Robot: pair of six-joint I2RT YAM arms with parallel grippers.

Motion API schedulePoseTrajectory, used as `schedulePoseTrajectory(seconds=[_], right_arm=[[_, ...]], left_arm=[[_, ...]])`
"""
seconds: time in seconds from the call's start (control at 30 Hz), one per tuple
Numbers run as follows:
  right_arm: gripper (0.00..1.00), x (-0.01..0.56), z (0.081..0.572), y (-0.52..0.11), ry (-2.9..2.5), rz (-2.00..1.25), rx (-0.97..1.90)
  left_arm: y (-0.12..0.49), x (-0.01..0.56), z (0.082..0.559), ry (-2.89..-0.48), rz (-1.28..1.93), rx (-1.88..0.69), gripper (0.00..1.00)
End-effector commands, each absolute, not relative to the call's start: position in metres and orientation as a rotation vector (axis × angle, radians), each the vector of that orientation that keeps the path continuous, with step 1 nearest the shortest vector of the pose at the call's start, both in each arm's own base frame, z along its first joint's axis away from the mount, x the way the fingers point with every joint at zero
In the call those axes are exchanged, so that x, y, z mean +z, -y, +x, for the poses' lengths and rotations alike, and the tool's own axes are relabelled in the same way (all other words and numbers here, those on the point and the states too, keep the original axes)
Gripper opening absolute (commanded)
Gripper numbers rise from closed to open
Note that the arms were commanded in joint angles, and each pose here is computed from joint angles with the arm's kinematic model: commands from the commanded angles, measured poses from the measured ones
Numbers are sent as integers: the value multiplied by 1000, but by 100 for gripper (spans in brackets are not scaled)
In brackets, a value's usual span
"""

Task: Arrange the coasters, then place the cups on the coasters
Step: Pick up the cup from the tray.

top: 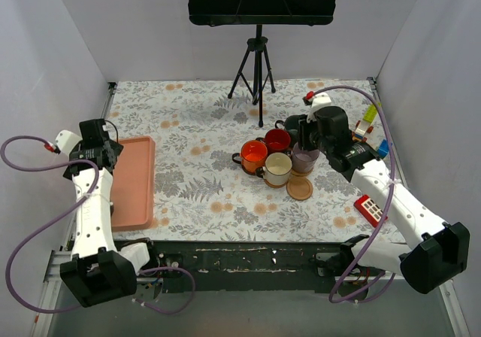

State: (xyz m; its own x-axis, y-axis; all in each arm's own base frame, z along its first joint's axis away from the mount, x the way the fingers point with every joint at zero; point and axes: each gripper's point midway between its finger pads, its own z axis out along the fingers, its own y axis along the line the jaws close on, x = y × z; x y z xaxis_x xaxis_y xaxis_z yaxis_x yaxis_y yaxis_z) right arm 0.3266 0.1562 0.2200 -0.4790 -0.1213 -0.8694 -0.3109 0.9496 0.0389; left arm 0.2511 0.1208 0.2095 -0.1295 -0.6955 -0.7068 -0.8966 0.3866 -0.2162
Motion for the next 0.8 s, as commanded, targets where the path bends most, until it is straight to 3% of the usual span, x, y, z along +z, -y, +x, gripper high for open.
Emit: schedulePoseTrajectory(seconds=[0.0, 0.27, 0.77], right_arm=[[41, 244, 323, -170, -2037, -413, 296], [40, 252, 313, -183, -1998, -455, 394], [39, 247, 304, -186, -1982, -527, 425]], left_arm=[[-136, 171, 225, -1895, -1515, 447, 98], [-155, 162, 204, -1889, -1520, 573, 98], [-168, 120, 234, -2092, -1386, 529, 98]])
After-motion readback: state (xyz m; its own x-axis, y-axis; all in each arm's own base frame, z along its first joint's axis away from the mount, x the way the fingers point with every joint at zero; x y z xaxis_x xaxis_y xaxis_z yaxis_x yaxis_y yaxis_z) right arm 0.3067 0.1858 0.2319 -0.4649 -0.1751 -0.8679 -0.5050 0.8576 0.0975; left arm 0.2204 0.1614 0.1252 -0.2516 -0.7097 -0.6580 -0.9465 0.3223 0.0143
